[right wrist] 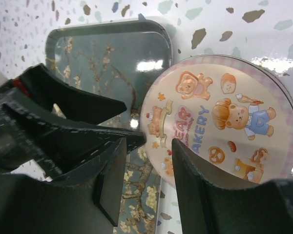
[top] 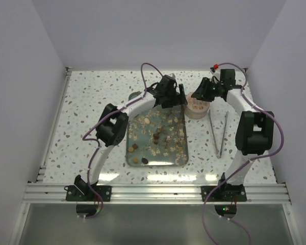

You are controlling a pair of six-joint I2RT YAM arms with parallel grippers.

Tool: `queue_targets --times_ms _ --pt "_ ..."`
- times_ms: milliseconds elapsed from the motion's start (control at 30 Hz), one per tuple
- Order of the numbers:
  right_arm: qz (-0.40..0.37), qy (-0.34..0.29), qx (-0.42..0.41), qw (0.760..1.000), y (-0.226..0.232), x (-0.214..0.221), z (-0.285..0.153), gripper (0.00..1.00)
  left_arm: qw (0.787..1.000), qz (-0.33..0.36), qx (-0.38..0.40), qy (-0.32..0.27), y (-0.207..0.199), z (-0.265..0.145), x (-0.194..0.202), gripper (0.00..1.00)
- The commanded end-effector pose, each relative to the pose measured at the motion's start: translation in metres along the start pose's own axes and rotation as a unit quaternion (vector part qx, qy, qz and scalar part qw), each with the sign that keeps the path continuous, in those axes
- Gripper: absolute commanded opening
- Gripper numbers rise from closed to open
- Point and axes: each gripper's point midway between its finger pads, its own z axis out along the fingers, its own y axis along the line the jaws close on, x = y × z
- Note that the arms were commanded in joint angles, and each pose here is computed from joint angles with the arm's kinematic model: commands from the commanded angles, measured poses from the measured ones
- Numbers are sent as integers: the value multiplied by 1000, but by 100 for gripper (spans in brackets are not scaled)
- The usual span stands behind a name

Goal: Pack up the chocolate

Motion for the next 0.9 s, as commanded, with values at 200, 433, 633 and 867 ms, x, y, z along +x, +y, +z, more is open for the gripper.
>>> queue_targets --times_ms 200,433,633,867 --pt "-8 9 25 1000 -14 4 37 45 998 -3 -60 32 42 10 20 94" --pt "-17 14 33 999 -16 5 41 45 997 -5 -63 38 45 13 24 94" --pt "-13 12 25 1000 -12 6 39 45 999 17 -46 16 34 8 11 95" --pt "-32 -32 -2 999 16 -23 21 46 995 69 -10 -68 0 -19 -40 99"
